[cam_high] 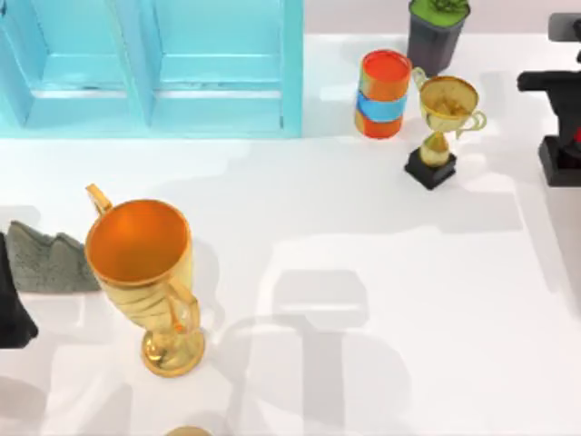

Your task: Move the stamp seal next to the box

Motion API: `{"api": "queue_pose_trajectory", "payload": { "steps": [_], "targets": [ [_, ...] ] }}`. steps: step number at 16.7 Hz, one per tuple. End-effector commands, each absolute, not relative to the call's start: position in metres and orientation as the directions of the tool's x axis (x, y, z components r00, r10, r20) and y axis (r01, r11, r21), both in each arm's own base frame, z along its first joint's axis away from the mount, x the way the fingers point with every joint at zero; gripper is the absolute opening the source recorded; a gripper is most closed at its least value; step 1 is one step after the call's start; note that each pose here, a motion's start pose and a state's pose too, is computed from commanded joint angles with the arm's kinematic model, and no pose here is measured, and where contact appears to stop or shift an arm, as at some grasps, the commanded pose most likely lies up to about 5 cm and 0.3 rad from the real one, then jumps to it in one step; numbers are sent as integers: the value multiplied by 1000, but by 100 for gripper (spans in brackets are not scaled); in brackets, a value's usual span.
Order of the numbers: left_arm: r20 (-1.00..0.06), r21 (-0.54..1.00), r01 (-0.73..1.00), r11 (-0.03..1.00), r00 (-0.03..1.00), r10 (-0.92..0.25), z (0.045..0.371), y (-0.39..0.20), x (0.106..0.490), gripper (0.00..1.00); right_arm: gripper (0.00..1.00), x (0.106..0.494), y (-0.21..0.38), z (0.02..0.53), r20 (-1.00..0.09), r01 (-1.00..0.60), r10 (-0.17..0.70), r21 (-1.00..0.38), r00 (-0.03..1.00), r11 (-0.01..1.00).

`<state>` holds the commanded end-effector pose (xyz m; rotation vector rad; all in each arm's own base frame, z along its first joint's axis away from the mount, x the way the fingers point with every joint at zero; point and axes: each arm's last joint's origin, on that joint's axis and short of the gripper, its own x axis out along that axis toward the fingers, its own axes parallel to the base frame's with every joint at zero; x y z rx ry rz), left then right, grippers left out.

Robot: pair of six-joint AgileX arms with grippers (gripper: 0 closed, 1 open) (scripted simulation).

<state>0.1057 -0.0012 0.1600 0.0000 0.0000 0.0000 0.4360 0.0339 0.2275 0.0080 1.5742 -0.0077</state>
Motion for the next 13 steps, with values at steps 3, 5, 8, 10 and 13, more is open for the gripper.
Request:
{"api": "queue_pose_trajectory", "payload": {
  "steps": [3, 5, 8, 10, 13],
  "targets": [
    [0, 0, 0, 1000, 1000, 0, 160, -1, 106, 100, 68, 436, 34, 228, -1000, 10, 0, 0, -3, 1000],
    [0, 0, 0, 1000, 1000, 0, 160, -1, 106, 100, 83, 436, 34, 228, -1000, 10, 0, 0, -3, 1000],
    [0, 0, 0, 1000, 1000, 0, 160, -1, 106, 100, 100, 436, 34, 228, -1000, 10, 0, 0, -3, 1000],
    [0, 0, 0, 1000, 1000, 0, 160, -1, 106, 100, 100, 436, 34, 228, -1000, 10, 0, 0, -3, 1000],
    [0, 0, 0, 1000, 1000, 0, 160, -1, 106, 100, 100, 436, 34, 228, -1000, 10, 0, 0, -3, 1000]
  ]
}}
